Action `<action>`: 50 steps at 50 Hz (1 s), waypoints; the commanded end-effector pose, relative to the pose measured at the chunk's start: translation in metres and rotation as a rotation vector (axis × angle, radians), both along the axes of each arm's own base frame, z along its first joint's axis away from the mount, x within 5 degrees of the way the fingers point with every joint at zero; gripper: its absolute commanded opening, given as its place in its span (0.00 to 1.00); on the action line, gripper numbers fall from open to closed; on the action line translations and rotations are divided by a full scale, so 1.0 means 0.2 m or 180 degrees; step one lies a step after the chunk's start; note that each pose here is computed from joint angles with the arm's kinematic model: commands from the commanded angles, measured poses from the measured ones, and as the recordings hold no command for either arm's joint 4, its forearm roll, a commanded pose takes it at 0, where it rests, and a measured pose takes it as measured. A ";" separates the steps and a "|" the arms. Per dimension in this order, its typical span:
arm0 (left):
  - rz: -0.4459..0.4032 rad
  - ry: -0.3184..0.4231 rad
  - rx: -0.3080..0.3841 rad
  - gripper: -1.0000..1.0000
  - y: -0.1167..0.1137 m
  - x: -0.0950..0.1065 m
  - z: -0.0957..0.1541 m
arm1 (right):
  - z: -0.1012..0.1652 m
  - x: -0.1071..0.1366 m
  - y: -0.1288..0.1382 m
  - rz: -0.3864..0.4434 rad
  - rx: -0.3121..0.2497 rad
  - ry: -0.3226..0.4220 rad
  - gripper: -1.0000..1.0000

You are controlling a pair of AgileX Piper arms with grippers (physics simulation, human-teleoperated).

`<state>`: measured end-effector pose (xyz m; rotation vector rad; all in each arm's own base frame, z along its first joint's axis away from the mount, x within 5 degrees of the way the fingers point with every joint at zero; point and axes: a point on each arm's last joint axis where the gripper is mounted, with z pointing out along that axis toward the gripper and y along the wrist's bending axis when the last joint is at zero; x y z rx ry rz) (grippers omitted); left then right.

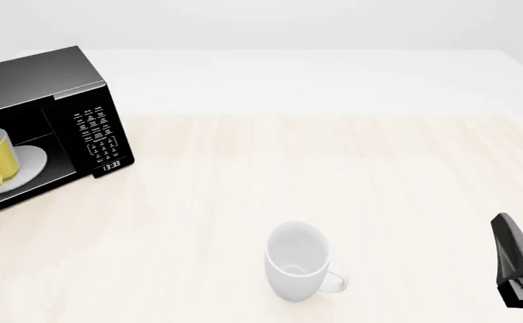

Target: Put the yellow and white mug in the microwave and close it.

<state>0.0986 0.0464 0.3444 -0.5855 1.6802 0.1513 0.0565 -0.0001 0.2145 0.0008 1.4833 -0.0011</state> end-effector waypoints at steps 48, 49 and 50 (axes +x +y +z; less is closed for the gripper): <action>0.0903 -0.0182 0.0065 1.00 0.09 -0.12 0.09 | 0.00 0.00 0.00 0.0000 0.0000 0.0000 1.00; 0.0946 -0.0173 0.0063 1.00 0.10 -0.12 0.09 | 0.00 0.00 0.00 0.0000 0.0000 0.0000 1.00; 0.0965 -0.0172 0.0066 1.00 0.10 -0.13 0.09 | 0.00 0.00 0.00 0.0000 0.0000 0.0000 1.00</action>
